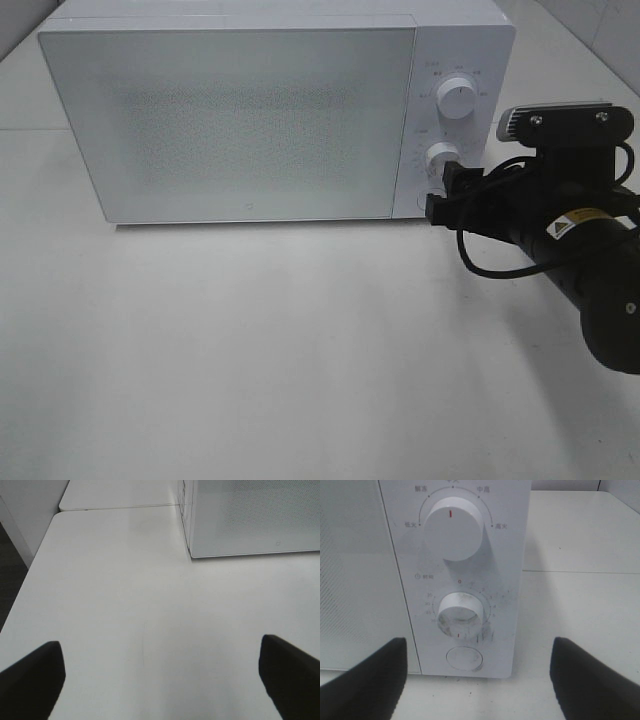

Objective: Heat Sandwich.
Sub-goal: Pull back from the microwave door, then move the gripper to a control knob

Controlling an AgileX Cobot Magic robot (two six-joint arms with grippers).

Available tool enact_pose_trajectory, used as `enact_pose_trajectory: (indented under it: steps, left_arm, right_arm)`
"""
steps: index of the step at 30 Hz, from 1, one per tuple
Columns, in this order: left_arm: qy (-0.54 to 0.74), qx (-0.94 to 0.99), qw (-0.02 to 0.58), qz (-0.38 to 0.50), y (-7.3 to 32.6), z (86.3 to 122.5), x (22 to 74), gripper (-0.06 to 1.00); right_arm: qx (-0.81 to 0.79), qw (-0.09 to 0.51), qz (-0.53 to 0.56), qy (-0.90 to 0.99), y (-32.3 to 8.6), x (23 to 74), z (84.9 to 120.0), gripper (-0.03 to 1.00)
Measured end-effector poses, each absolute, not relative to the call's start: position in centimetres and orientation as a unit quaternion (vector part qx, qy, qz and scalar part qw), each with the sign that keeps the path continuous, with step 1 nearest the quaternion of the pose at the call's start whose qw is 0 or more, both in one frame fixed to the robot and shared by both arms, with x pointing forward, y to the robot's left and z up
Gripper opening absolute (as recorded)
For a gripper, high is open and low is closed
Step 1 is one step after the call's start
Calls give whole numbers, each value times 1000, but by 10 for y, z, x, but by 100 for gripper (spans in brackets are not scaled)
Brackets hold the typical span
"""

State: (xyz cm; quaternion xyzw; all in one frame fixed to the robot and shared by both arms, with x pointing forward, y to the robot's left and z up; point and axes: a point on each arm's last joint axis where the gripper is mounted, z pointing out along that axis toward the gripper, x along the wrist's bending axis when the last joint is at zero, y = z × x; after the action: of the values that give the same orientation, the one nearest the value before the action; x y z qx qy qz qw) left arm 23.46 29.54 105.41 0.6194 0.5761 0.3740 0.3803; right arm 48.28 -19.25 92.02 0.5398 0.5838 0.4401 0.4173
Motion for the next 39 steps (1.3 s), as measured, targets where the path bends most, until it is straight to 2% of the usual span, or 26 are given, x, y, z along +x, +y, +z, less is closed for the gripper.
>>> enact_pose_trajectory:
  steps: [21, 39]
  left_arm:
    - [576, 619, 380, 374, 295, 1054, 235, 99]
    - [576, 619, 380, 374, 295, 1054, 235, 99]
  right_arm:
    - [534, 432, 451, 570, -187, 495, 921, 76]
    - [544, 429, 447, 566, -165, 538, 893, 76]
